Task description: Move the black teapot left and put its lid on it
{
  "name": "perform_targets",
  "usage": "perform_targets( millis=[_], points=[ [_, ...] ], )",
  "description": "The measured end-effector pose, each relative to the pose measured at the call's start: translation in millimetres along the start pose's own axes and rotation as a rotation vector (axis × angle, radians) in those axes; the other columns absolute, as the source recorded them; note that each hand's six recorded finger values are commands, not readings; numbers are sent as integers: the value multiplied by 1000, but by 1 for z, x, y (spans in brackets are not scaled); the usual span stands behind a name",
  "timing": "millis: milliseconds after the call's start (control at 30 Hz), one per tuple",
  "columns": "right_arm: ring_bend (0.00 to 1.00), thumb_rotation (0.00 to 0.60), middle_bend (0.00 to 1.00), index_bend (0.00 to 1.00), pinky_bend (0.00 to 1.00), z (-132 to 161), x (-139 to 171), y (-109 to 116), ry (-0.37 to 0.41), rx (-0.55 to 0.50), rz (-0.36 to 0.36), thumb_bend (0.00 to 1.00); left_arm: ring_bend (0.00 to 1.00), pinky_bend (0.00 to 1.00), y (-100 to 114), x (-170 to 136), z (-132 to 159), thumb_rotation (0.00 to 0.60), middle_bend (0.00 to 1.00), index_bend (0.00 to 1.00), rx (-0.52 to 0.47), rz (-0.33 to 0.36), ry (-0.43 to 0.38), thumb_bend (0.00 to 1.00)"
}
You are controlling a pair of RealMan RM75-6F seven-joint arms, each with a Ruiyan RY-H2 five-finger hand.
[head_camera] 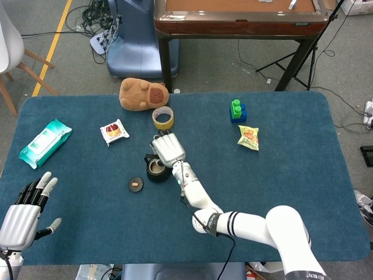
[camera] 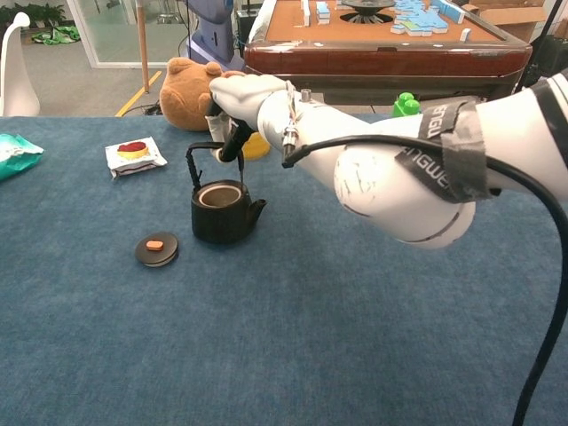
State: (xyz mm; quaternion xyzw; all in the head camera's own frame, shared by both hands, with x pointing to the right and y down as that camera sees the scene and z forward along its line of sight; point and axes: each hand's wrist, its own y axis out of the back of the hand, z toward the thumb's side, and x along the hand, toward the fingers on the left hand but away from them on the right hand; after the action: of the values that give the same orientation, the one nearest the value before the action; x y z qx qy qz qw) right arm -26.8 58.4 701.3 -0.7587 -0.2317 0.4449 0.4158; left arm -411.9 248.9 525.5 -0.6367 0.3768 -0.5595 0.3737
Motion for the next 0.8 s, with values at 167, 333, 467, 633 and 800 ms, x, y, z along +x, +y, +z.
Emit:
perform_targets(
  millis=[167,333,467,633,800],
  points=[
    [187,600,373,640,215,3,-2,-5,-4,-2,14,507,0,61,0,-2,-1,600,0,25,0,2,3,198],
    [71,600,260,404,111,3,-1,-10,-8,-6,49,424,0,61,1,-4,-2,600,0,25,0,3,5,198],
    [1,600,162,207,18,-1,1,-12,-24,7,86,167,0,61,1,-4,-2,600,0,25,0,4,3,198],
    [0,600,110,77,0,-4,4,-7,-39,8,118,0,0,61,1,-4,-1,600,0,25,1,3,1,198],
    [0,600,101,60,0,-7,6,5,-37,7,116,0,0,61,2,-4,-2,600,0,25,1,4,3,199]
  ],
)
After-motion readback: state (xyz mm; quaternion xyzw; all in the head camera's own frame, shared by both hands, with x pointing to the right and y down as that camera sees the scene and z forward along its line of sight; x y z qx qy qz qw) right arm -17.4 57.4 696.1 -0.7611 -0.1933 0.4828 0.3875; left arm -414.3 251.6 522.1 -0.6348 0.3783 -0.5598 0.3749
